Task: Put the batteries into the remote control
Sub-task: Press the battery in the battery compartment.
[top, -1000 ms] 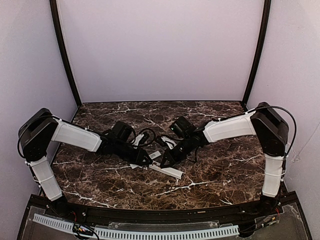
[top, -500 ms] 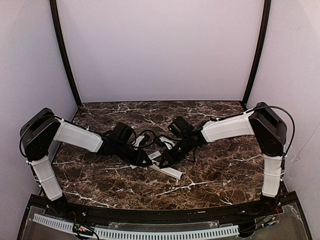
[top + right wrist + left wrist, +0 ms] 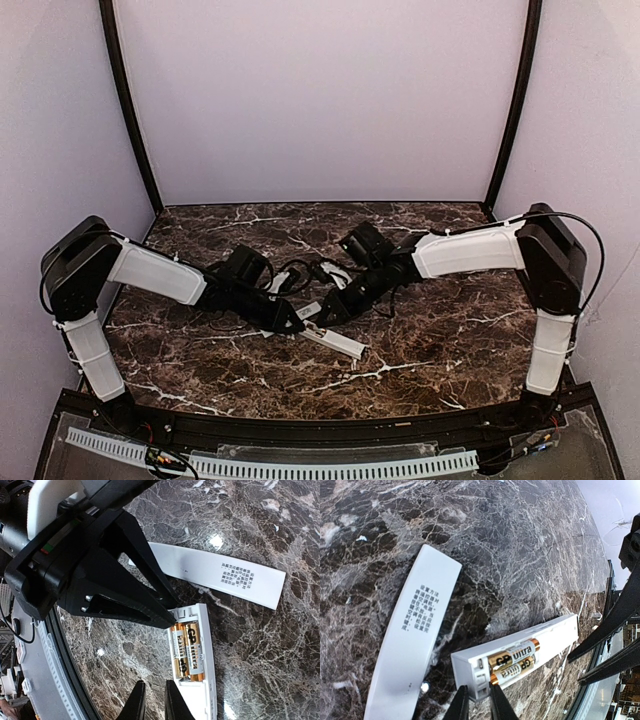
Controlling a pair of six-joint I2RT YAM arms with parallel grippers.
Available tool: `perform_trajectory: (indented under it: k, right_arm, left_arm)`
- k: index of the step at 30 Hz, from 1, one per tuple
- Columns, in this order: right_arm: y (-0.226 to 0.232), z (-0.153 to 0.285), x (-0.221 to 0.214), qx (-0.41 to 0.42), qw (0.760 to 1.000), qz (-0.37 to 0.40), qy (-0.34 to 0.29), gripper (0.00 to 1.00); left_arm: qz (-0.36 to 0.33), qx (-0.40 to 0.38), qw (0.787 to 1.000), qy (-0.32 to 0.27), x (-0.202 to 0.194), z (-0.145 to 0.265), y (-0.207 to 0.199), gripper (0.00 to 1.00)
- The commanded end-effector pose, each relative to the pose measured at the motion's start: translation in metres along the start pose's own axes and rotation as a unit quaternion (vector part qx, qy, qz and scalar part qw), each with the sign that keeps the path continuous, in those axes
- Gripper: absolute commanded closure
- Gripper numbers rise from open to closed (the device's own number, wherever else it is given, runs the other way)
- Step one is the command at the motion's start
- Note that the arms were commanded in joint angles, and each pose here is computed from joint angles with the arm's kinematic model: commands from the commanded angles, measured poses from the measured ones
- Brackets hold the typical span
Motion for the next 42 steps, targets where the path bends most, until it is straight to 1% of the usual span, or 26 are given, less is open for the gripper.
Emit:
perform_trajectory:
  k: [1, 18, 31, 42]
  right_arm:
    - [-0.01, -0.002, -0.004, -0.015, 1.0, -0.013, 0.008, 0.87]
    - [-0.03, -0.015, -0.017, -0.047, 0.998, -0.022, 0.036, 0.87]
    - [-0.032, -0.024, -0.017, -0.043, 0.998, -0.018, 0.044, 0.91]
    - [-0.041, -0.038, -0.027, -0.049, 0.996, -0.016, 0.071, 0.95]
  left_arm:
    - [0.001, 0.014, 1.0, 0.01, -0.004, 0.0, 0.003, 0.85]
    - [0.001, 0.015, 1.0, 0.009, -0.004, 0.0, 0.004, 0.86]
    - [0.0, 0.015, 1.0, 0.01, -0.006, 0.0, 0.005, 0.87]
    - [-0.001, 0.015, 1.0, 0.011, -0.006, 0.0, 0.005, 0.87]
Point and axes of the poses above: each gripper's point midway between its finger pads, its own z axis back along the fingers, its own y axis along the line the jaws close on, x = y × z, the point moved 2 cm from there along z, back along the fingers
